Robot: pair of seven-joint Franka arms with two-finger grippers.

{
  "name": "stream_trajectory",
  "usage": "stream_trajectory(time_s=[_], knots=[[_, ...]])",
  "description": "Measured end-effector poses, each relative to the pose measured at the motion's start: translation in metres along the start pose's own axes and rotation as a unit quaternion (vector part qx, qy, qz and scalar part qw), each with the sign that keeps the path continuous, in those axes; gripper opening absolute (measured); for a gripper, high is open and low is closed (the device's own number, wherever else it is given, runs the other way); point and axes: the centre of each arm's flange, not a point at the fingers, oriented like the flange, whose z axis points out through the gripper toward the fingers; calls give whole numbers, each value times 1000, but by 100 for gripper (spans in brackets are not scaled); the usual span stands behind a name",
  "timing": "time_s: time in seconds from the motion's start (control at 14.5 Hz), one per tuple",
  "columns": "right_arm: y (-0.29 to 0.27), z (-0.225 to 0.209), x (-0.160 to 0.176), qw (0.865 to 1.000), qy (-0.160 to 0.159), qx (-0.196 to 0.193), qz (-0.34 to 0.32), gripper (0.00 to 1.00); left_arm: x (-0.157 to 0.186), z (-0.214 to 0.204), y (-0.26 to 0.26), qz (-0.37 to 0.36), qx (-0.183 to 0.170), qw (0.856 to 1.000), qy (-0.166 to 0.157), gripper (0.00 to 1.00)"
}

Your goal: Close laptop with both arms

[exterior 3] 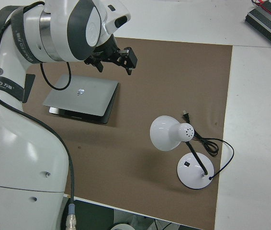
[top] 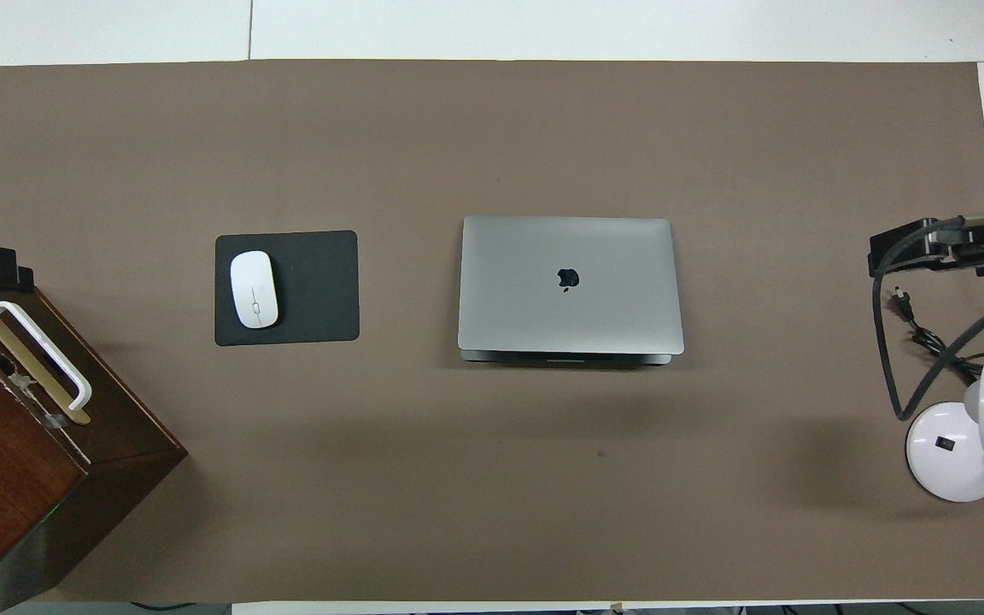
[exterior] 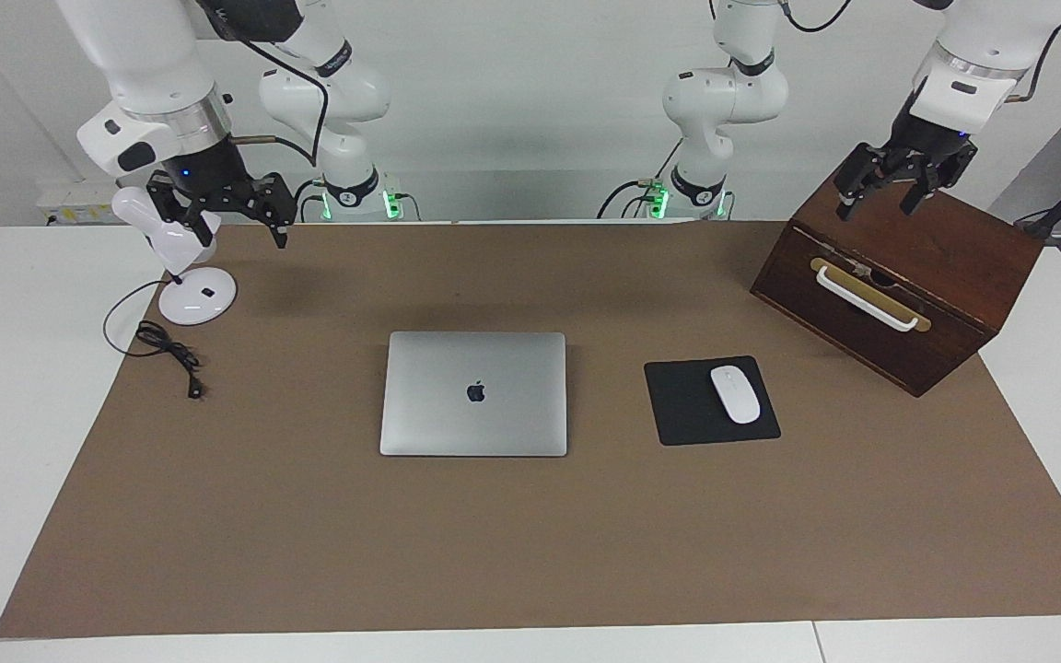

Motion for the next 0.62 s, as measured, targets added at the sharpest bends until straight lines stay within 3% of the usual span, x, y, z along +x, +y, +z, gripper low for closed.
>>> stream_trajectory(time_s=[0.62], knots=[[0, 0, 0, 1000, 0, 1, 0, 100, 1, 4, 2, -27, 1, 1000, -4, 100]])
